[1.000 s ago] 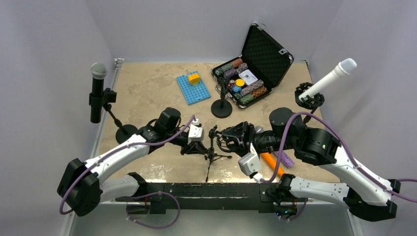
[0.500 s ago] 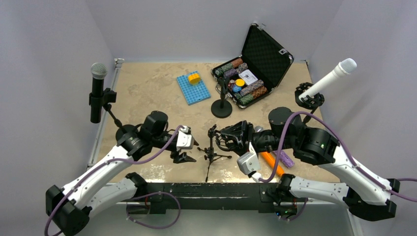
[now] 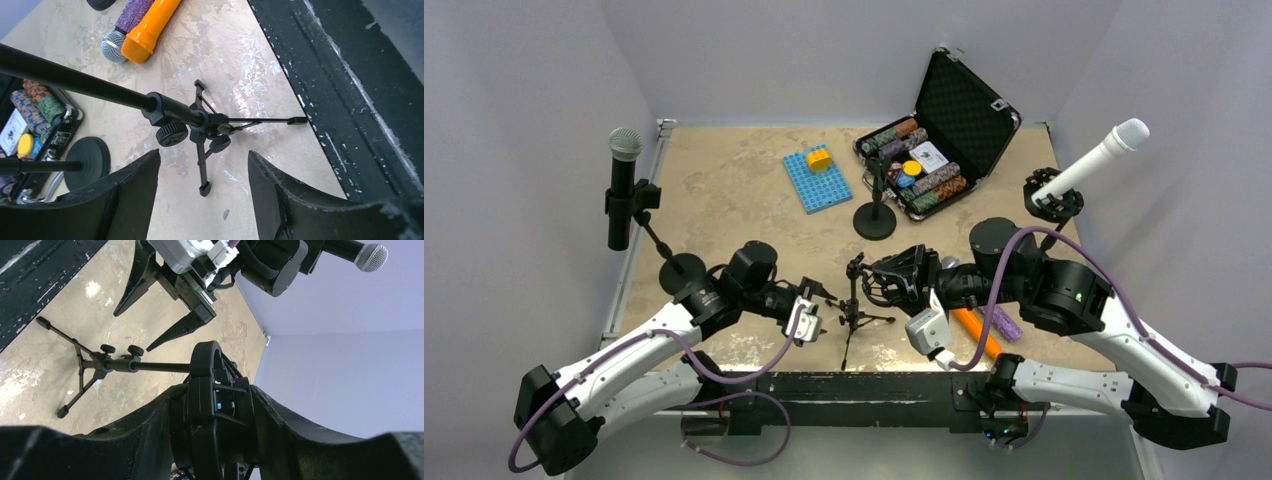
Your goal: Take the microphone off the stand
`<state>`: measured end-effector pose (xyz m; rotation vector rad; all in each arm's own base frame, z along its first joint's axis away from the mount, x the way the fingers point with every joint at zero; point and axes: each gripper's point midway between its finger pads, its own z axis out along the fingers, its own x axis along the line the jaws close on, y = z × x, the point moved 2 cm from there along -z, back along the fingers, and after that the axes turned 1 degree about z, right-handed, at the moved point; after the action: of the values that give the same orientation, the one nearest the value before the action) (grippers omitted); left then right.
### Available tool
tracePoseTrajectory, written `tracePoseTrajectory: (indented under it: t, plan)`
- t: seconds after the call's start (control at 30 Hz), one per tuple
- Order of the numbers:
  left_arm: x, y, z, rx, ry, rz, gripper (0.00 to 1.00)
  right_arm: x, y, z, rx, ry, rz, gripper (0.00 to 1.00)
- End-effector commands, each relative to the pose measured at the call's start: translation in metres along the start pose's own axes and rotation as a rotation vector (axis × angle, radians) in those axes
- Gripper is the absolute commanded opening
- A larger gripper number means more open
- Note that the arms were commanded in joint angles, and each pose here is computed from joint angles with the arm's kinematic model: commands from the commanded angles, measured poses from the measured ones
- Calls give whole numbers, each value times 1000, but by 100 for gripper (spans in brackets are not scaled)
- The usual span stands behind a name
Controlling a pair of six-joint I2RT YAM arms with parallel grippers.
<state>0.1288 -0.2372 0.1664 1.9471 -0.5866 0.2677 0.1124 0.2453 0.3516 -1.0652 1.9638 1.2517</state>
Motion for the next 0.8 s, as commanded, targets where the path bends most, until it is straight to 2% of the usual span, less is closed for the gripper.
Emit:
tracePoseTrajectory:
  t: [0.0, 0.2, 0.37, 0.77]
  plan:
    - [13, 11, 5, -40, 26, 158, 68, 15, -14, 4, 58, 55, 47, 55]
    - [7, 11, 9, -56, 11, 150, 66, 16, -16, 5, 62, 66, 53, 55]
    - [-2, 7, 9, -27, -63, 230, 60, 17, -15, 6, 61, 68, 54, 55]
    - [-36, -32, 20, 59, -198, 227, 58, 24, -19, 9, 64, 75, 77, 55]
